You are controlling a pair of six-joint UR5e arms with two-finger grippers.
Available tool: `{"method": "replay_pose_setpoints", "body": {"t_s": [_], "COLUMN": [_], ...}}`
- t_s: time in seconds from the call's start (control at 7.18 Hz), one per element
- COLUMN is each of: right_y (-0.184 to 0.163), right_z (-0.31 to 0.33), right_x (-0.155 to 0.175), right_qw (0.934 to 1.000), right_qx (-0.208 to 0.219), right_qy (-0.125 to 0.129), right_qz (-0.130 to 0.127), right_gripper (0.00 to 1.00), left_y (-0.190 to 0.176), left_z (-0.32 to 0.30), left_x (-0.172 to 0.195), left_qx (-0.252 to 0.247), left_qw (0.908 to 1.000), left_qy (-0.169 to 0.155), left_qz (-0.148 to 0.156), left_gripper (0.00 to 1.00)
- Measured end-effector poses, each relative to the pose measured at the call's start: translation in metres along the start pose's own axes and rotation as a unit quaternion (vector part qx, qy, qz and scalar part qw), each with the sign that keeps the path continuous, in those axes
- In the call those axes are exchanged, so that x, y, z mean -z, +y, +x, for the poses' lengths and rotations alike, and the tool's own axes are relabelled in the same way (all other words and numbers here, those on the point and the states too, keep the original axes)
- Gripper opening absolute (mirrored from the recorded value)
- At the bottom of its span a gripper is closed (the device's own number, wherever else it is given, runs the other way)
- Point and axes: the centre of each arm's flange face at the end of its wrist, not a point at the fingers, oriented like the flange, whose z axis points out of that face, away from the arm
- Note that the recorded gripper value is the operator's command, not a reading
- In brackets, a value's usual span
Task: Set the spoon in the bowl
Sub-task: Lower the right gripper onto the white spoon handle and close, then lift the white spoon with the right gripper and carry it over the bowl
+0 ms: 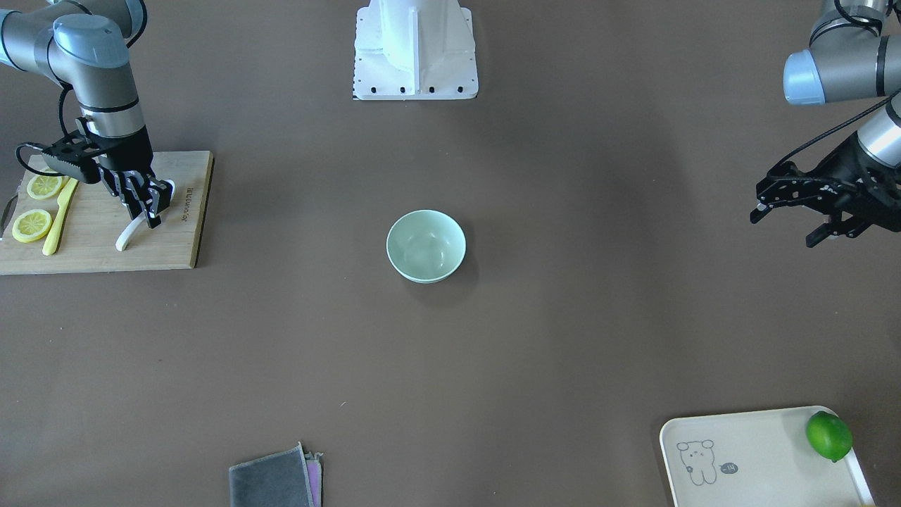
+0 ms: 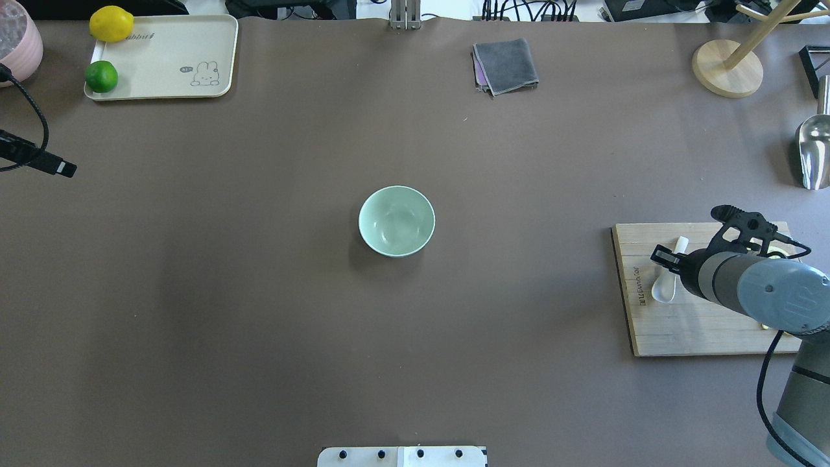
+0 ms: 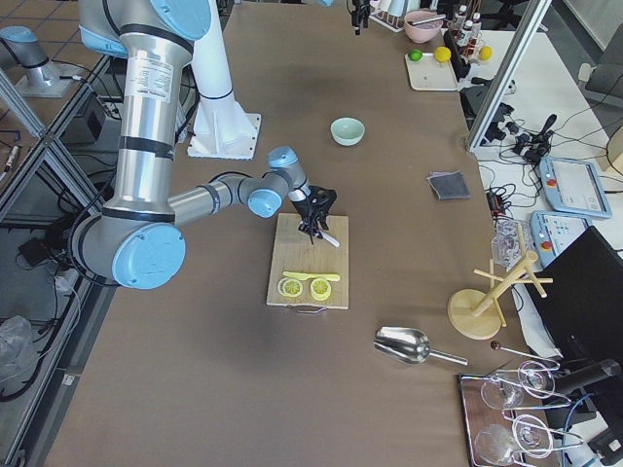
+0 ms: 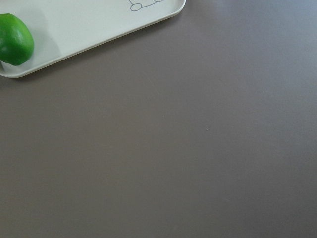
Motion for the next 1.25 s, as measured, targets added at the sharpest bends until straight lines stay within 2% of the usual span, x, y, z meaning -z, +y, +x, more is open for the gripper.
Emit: {"method": "replay_pose_setpoints", "body": {"t_s": [0.28,0.7,0.84,0.98,1.25], "right_y": [0.000,0.002,0.005,0.013,0.038], "right_z": [-0.005,-0.051,-0.091,-0.140,-0.228], "right_x": [0.003,0.034,0.045,0.057,0.087], "right_qw": [1.0000,0.9989,0.9981,0.9964,0.9906], "right_qx": [-0.004,-0.021,-0.046,-0.078,-0.134], "right_qy": [-0.006,-0.040,-0.041,-0.031,-0.020], "right_qz": [-0.001,-0.007,-0.009,-0.011,-0.020], "right_gripper": [0.00,0.00,0.00,0.00,0.00], "left_y": [0.000,0.000,0.000,-0.001,-0.001], "left_z": [0.000,0.001,0.001,0.001,0.001], "left_x": [0.000,-0.001,-0.001,-0.001,-0.002], "left_qx": [0.001,0.003,0.004,0.004,0.004], "left_qw": [1.0000,1.0000,1.0000,1.0000,1.0000], "left_qy": [0.000,0.000,0.001,0.001,0.001], "left_qz": [0.000,-0.001,-0.001,-0.001,-0.002], "left_gripper": [0.99,0.99,0.99,0.99,0.99]}}
